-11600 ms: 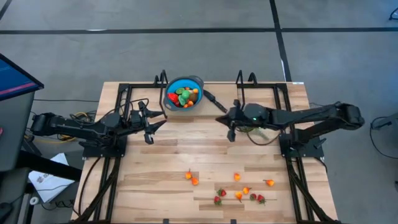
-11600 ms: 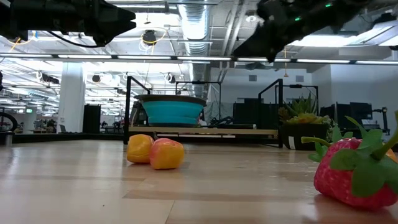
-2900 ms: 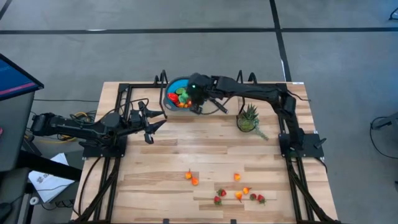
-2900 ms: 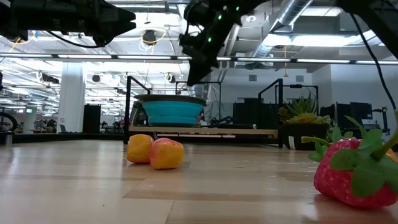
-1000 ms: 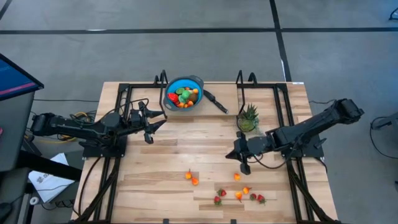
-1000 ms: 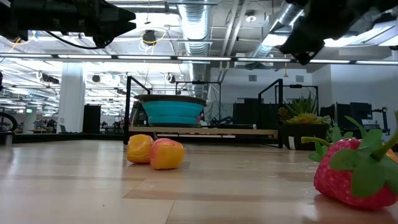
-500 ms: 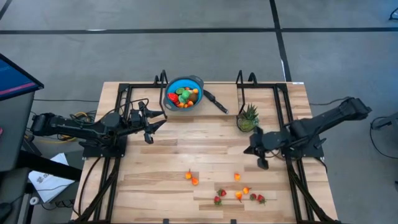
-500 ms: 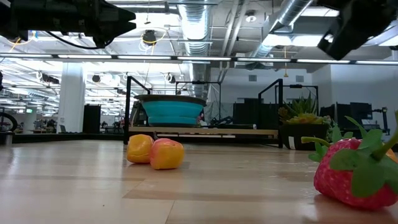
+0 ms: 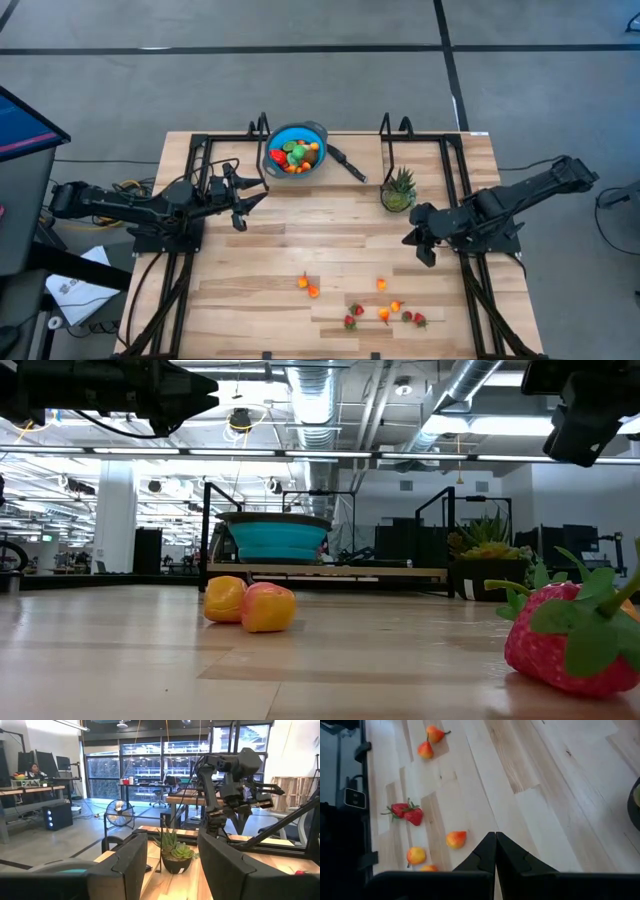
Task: Pick & Place Fruit
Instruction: Put the pear into the basket
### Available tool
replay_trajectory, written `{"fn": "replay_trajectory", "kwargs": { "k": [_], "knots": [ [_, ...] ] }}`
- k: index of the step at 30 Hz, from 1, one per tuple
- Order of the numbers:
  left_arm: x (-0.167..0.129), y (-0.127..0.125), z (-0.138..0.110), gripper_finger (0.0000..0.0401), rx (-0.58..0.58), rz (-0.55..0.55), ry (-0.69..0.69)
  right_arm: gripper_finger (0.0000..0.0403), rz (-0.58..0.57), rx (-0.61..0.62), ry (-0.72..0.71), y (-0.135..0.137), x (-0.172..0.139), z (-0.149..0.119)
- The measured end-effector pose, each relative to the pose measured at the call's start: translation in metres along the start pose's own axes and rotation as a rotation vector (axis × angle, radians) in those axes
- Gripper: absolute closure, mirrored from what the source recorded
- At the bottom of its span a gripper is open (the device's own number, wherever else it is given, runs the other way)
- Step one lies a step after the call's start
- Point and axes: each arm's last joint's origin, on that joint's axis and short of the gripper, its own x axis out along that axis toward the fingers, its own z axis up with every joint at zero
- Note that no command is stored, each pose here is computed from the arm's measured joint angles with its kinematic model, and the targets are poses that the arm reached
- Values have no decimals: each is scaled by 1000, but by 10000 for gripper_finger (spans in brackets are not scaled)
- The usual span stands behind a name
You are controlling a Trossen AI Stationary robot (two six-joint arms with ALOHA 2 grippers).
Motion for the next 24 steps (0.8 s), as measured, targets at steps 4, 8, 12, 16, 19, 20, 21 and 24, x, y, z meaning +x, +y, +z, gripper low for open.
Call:
{"fn": "replay_trajectory", "kwargs": {
  "k": [4,8,12,16,19,20,21,24],
  "knots": [
    [0,0,0,229,0,0,0,403,-25,-64,27,1,8,0],
    [0,0,0,229,1,0,0,403,-49,-84,57,3,16,0],
    [0,0,0,229,1,0,0,403,-80,-92,95,5,28,-1],
    [0,0,0,229,1,0,0,403,-123,-105,146,6,41,-3],
    [0,0,0,229,1,0,0,403,-156,-113,186,6,51,-5],
    [0,0,0,229,1,0,0,403,-167,-113,199,6,54,-6],
    [0,0,0,229,2,0,0,403,-180,-106,213,5,56,-7],
    [0,0,0,229,1,0,0,403,-211,-29,238,4,61,-8]
  ]
}}
